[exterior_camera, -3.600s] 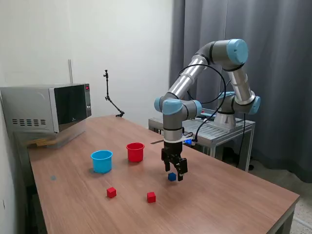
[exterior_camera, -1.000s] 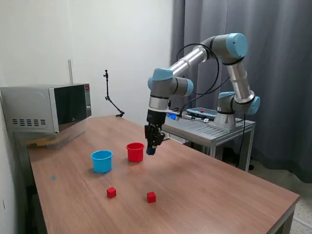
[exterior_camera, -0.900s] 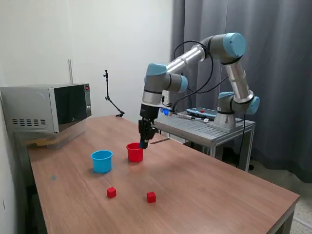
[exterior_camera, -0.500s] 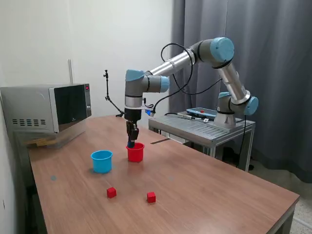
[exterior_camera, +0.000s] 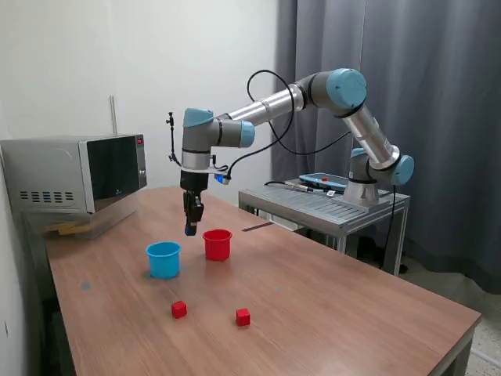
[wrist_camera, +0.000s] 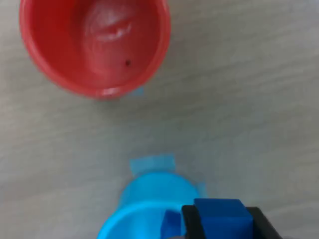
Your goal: Place red objects in the red bin, and blue objects in the blue bin.
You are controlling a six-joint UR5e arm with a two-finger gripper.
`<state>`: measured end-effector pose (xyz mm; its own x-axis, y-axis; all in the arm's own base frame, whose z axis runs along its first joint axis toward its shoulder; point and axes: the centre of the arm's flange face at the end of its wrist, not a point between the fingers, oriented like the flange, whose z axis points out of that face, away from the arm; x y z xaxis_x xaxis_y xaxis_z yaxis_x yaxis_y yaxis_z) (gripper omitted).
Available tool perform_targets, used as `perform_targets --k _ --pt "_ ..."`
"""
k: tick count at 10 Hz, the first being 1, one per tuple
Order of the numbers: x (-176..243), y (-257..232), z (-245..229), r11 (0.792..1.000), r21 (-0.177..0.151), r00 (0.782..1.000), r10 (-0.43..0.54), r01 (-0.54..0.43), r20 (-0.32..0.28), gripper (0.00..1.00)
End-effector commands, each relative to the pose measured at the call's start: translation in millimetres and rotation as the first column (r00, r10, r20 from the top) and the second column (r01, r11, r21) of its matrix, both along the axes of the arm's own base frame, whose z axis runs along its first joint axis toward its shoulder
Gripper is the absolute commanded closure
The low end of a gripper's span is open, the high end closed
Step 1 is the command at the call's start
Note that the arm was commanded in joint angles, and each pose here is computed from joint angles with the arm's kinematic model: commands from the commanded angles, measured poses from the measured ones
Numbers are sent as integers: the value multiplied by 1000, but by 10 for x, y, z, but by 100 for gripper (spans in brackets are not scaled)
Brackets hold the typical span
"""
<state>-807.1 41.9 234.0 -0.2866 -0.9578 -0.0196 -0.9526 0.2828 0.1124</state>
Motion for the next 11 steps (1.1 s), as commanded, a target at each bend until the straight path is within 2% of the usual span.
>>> perform_targets --k 1,5,8,11 --pt "-149 152 219 1000 13 999 -3 4 -54 100" --pt "-278 338 -97 1000 7 1000 -8 8 -27 100" --pt "-306 345 -403 1000 -1 1000 15 -15 17 100" --pt "-323 363 -431 999 1 999 44 -44 19 100"
